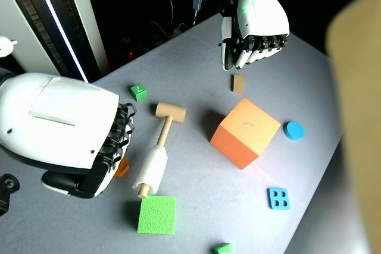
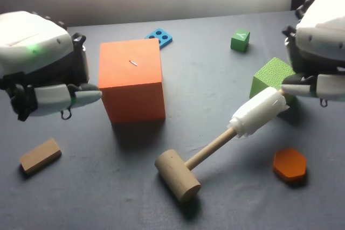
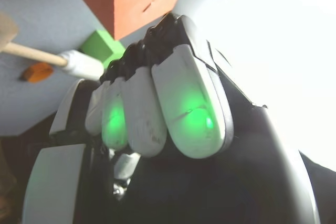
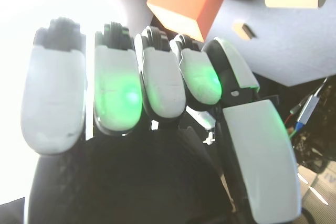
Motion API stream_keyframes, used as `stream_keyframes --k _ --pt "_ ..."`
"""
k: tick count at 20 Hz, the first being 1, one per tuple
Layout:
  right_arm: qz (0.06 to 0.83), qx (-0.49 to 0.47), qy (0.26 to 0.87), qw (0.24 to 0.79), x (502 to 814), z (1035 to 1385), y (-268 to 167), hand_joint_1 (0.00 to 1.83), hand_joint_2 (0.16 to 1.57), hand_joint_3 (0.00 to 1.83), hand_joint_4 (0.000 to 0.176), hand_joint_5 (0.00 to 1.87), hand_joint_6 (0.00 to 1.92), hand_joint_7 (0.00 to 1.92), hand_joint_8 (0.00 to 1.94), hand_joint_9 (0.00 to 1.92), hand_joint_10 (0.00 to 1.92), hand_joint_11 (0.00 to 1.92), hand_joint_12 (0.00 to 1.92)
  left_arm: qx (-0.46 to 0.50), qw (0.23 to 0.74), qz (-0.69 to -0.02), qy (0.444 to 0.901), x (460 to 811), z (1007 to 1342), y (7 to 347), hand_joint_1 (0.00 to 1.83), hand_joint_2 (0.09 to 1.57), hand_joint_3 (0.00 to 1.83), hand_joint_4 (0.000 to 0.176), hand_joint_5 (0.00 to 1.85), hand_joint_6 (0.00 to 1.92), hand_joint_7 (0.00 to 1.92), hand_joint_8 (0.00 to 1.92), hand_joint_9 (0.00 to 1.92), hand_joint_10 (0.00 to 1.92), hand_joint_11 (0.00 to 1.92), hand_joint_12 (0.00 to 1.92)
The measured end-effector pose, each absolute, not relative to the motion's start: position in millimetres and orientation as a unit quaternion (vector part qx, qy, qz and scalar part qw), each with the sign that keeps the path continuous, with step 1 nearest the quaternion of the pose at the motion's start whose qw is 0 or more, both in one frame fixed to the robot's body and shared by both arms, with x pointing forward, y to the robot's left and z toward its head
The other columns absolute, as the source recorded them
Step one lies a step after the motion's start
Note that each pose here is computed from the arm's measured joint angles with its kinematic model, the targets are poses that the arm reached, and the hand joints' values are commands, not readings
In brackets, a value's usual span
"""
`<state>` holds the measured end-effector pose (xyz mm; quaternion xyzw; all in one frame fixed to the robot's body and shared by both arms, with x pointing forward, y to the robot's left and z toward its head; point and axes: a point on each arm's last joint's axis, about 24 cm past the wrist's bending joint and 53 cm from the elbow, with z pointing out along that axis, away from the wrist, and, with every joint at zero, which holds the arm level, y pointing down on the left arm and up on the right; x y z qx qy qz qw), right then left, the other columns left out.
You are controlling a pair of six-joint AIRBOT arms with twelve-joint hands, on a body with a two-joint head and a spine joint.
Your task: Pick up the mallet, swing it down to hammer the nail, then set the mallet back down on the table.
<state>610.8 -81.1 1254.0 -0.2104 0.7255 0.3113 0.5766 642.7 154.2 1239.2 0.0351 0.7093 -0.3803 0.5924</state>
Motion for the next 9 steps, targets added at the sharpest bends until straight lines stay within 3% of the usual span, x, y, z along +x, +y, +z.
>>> stream_keyframes --k 4,7,9 --pt "0.313 -0.213 0.725 0.575 610.0 1253.5 -80.0 0.91 1.45 0.0 0.0 1.37 1.92 1.51 1.94 1.57 1.92 1.61 1.92 0.039 0.593 -0.394 0.701 641.2 1246.2 141.8 0.89 1.45 0.0 0.176 1.34 1.92 1.51 1.92 1.58 1.92 1.61 1.92" --pt "0.311 -0.208 0.726 0.577 611.6 1253.7 -81.7 0.92 1.44 0.0 0.0 1.36 1.92 1.51 1.94 1.56 1.92 1.61 1.92 0.04 0.588 -0.399 0.703 638.9 1244.9 136.6 0.87 1.48 0.02 0.176 1.45 1.92 1.52 1.92 1.57 1.92 1.58 1.92" --pt "0.31 -0.205 0.727 0.577 612.7 1253.9 -82.6 0.93 1.43 0.0 0.0 1.39 1.92 1.53 1.94 1.57 1.92 1.6 1.92 0.037 0.587 -0.401 0.702 639.1 1246.3 136.7 0.85 1.46 0.01 0.176 1.42 1.92 1.5 1.92 1.55 1.92 1.55 1.92"
